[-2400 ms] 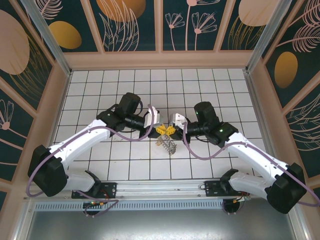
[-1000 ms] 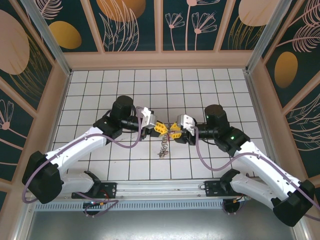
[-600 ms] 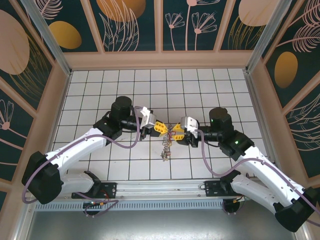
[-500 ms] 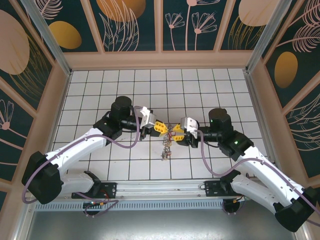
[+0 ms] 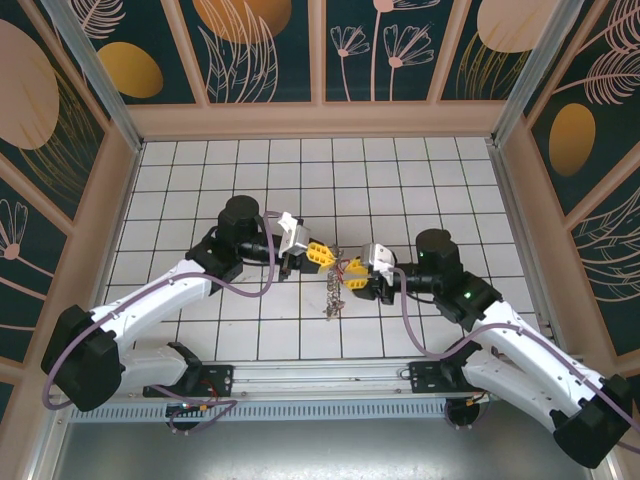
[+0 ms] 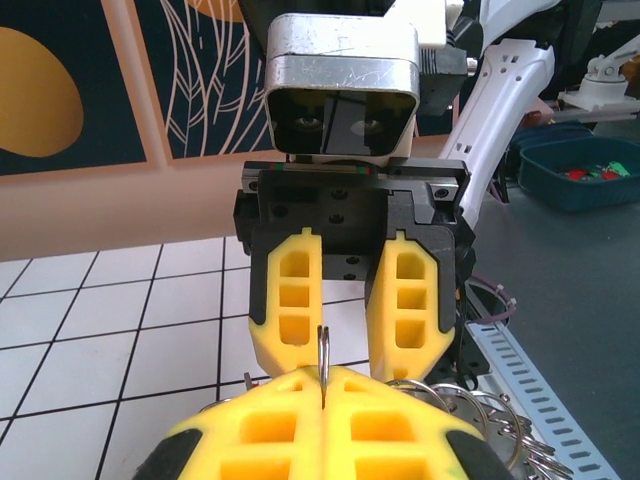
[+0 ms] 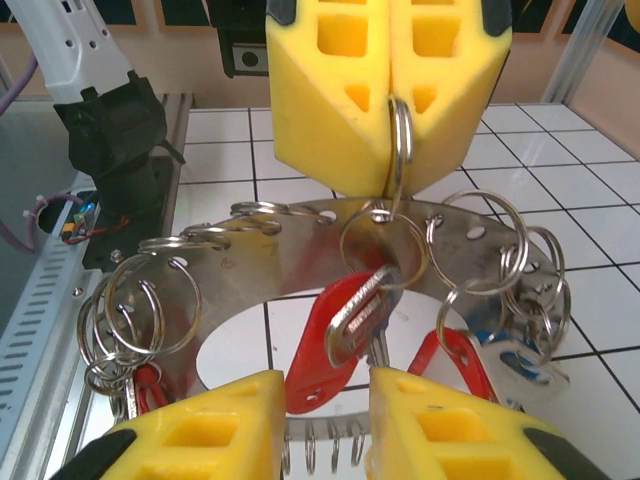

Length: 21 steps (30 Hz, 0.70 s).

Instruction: Put the keys on the keyring

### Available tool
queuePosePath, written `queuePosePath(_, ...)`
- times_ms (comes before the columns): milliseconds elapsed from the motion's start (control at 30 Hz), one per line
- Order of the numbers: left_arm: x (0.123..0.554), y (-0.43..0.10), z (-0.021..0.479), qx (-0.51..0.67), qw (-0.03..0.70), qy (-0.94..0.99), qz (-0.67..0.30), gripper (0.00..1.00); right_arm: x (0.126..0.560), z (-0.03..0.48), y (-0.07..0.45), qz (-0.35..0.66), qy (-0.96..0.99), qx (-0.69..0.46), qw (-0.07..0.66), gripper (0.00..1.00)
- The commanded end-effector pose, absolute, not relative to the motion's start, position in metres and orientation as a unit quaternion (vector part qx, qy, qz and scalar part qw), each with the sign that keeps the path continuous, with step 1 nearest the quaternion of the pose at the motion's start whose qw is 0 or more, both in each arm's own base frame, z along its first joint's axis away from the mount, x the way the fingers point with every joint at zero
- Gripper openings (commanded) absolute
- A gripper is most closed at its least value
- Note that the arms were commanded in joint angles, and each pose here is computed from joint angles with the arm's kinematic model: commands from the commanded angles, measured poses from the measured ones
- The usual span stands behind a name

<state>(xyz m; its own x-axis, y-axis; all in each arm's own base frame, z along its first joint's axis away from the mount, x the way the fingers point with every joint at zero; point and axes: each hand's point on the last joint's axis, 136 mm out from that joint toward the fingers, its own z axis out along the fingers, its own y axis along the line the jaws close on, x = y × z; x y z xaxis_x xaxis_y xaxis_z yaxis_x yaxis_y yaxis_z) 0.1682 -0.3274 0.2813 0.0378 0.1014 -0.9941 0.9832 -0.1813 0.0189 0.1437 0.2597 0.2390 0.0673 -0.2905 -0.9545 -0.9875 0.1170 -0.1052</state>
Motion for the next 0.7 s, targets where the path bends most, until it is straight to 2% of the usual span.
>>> queuePosePath(0,0.163,-0.327,0.3,0.577,0.457,0.442,-0.513,0.0,0.147,0.251,0.267,0.376,0.557,-0.544,0.502,0.3)
queuePosePath(300,0.166,-0.328,0.302,0.571,0.462,0.442,-0.514,0.0,0.158,0.246,0.277,0.368,0.561,-0.525,0.524,0.32)
queuePosePath(567,0.167,-0.327,0.3,0.566,0.466,0.449,-0.511,0.0,0.166,0.254,0.271,0.352,0.561,-0.497,0.56,0.29)
queuePosePath(633,0.166,-0.326,0.298,0.565,0.464,0.45,-0.513,0.0,0.164,0.256,0.27,0.357,0.556,-0.491,0.567,0.23)
queuePosePath(667,0.166,-0.326,0.298,0.565,0.464,0.45,-0.513,0.0,0.164,0.257,0.27,0.36,0.555,-0.489,0.569,0.16)
